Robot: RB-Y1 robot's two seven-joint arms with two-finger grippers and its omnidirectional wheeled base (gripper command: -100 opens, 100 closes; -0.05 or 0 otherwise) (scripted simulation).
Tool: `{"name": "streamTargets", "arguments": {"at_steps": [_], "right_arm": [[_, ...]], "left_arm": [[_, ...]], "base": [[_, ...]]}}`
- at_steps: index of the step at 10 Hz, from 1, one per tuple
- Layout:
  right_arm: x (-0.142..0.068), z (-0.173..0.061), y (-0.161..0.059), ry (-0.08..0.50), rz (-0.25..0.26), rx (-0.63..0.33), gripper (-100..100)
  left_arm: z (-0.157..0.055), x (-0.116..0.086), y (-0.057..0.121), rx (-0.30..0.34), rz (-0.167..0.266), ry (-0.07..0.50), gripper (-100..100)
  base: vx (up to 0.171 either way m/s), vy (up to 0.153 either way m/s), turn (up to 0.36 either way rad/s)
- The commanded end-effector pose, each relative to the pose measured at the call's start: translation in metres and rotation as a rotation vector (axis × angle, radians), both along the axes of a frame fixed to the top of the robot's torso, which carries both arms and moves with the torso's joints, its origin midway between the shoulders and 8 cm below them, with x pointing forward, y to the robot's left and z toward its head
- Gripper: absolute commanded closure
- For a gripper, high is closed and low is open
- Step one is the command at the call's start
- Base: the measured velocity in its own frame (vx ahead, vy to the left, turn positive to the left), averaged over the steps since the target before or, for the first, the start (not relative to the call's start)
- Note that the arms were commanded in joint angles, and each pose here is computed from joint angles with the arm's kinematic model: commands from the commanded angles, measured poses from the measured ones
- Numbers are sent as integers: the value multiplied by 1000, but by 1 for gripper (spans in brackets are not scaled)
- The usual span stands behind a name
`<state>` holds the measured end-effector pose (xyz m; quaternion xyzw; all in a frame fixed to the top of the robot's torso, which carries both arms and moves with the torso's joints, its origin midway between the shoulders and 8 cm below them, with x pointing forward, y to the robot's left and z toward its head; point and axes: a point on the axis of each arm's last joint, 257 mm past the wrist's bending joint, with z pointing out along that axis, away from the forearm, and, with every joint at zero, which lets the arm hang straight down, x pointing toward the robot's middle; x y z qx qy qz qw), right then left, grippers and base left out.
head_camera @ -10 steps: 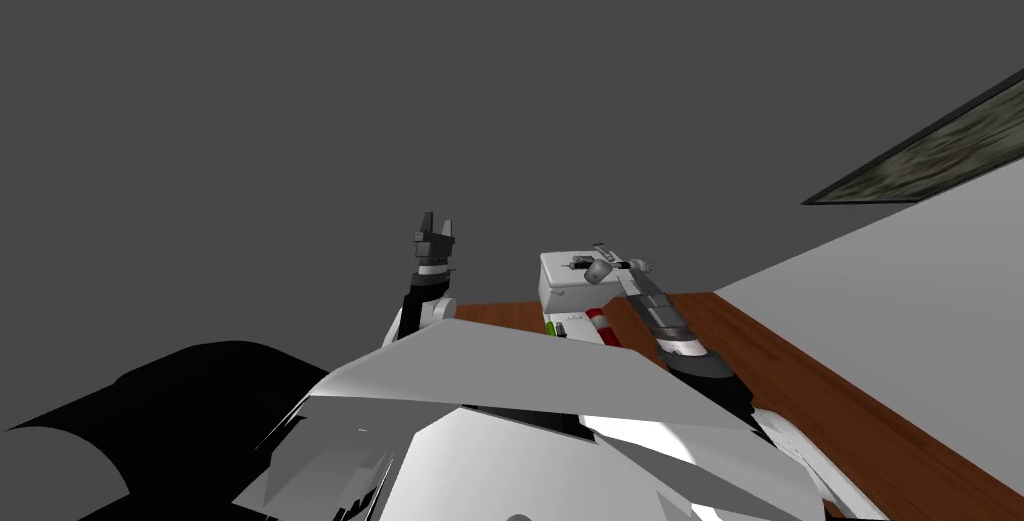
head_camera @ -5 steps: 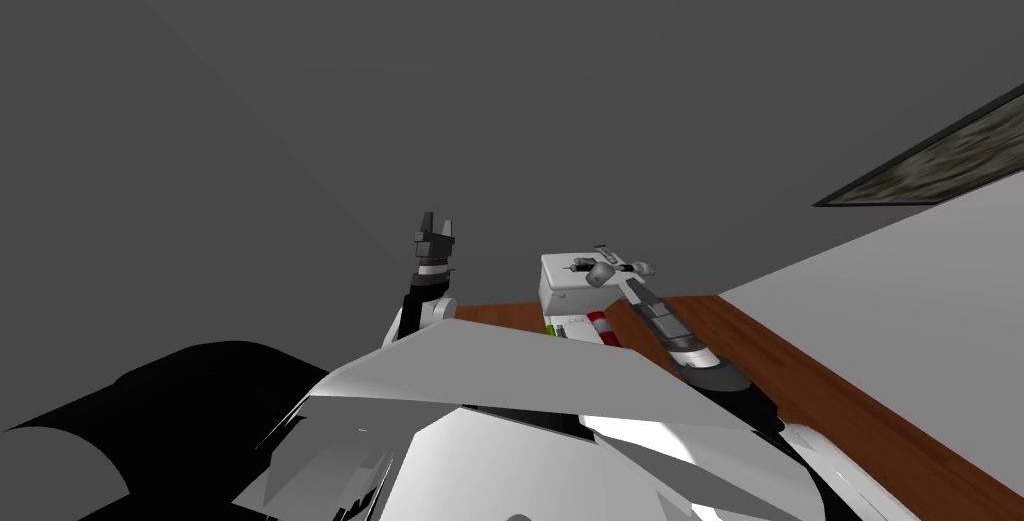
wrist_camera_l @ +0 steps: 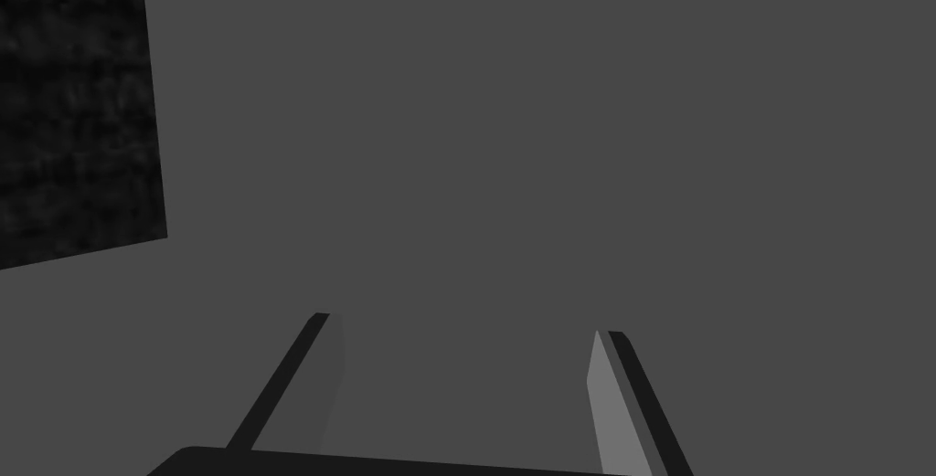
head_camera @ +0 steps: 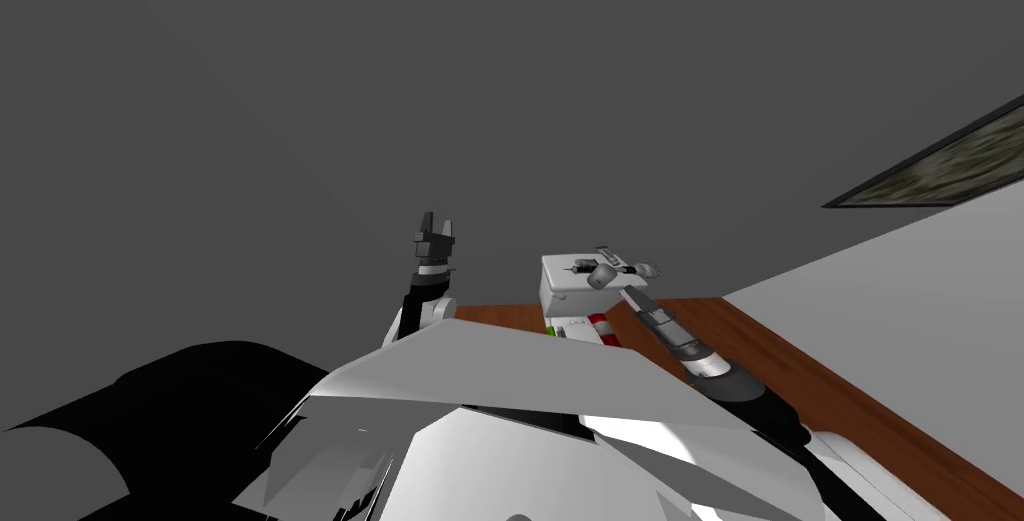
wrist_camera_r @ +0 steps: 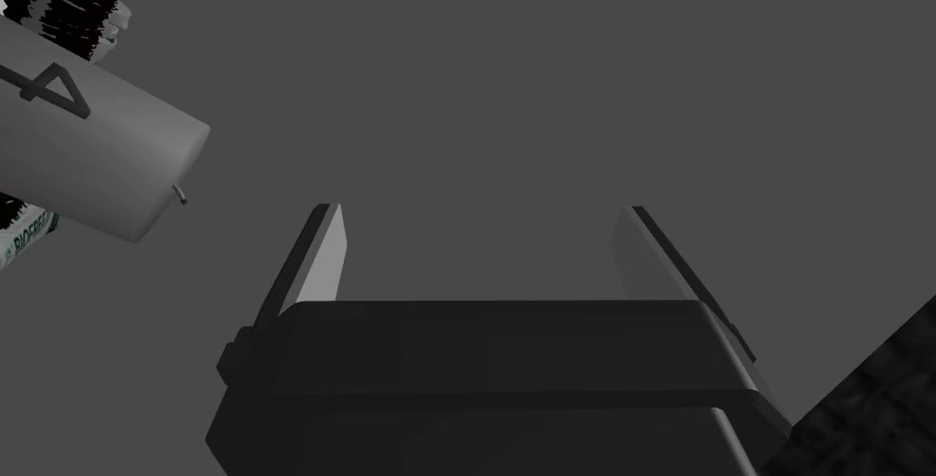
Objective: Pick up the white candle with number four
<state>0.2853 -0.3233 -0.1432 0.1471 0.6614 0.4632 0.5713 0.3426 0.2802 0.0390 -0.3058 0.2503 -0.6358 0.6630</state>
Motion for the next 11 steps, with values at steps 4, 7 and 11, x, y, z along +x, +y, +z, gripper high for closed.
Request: {"name": "streamTargets", "arguments": {"at_steps": [4,7,11], "right_arm": [[-12,-19,-5,79,74,-101,-100],[-24,-37,-14,151,133,-189,-100],[-37,-54,-25,227,201,-292,-100]], "left_arm": [[0,0,0,0,0,0,0],[0,0,0,0,0,0,0],[0,0,0,0,0,0,0]], "base": [[24,-2,12],[27,-3,31],[17,-3,31]]}}
